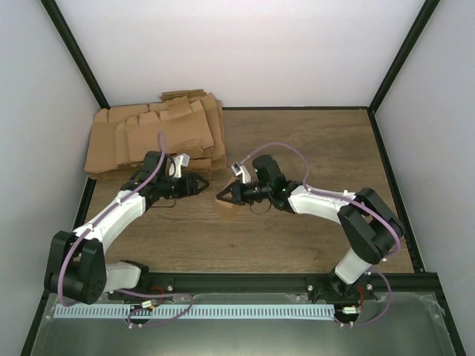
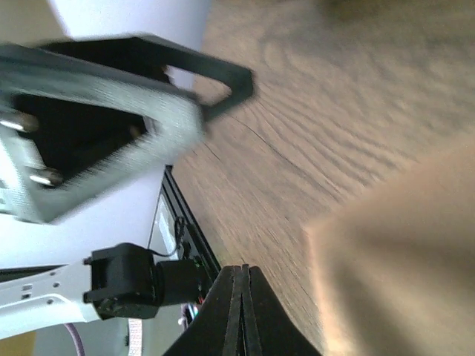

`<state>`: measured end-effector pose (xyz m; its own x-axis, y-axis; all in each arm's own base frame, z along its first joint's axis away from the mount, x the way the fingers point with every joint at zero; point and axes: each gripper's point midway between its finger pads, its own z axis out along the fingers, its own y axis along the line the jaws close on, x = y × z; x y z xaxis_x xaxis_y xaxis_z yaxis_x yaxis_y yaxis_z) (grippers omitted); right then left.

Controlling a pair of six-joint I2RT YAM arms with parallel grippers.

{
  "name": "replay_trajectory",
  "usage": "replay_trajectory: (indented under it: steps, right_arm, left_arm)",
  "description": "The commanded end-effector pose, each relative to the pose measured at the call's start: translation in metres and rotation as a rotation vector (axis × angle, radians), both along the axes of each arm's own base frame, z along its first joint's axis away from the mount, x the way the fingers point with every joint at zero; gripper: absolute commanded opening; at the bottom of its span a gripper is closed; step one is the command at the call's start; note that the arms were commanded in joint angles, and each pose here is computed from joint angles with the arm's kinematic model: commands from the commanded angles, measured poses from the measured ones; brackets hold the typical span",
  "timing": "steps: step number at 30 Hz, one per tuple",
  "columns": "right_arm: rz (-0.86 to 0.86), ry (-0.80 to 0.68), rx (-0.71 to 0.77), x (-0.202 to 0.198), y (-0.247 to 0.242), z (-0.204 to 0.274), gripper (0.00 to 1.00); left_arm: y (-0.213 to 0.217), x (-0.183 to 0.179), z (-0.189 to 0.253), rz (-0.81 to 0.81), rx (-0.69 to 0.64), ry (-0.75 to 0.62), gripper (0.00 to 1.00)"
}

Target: Fold the paper box

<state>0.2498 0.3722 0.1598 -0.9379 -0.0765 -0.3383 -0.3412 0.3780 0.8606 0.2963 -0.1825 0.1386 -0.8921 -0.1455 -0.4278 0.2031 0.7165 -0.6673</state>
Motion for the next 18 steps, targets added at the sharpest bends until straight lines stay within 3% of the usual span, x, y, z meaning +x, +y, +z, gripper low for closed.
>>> replay_trajectory:
  steps: [1,6,11,16,18]
  right_arm:
    - [0.014,0.101,-0.023,-0.016,-0.006,-0.042,0.01]
    - [0.010,0.130,-0.048,-0.014,-0.009,-0.063,0.01]
    - [0.008,0.043,-0.008,-0.006,-0.006,-0.022,0.01]
    - [0.023,-0.051,0.037,-0.007,-0.010,0.019,0.01]
    - [-0.014,-0.092,0.047,-0.003,-0.021,0.032,0.01]
  left_arm:
    - [-0.003,-0.002,-0.005,-0.031,-0.011,0.009,0.62]
    - [-0.005,-0.003,-0.006,-0.042,-0.009,0.013,0.62]
    - [-0.006,-0.004,-0.006,-0.052,-0.007,0.021,0.63]
    - [-0.014,-0.005,-0.004,-0.091,0.007,0.003,0.71]
    - [-0.019,-0.007,-0.004,-0.123,0.054,-0.016,0.81]
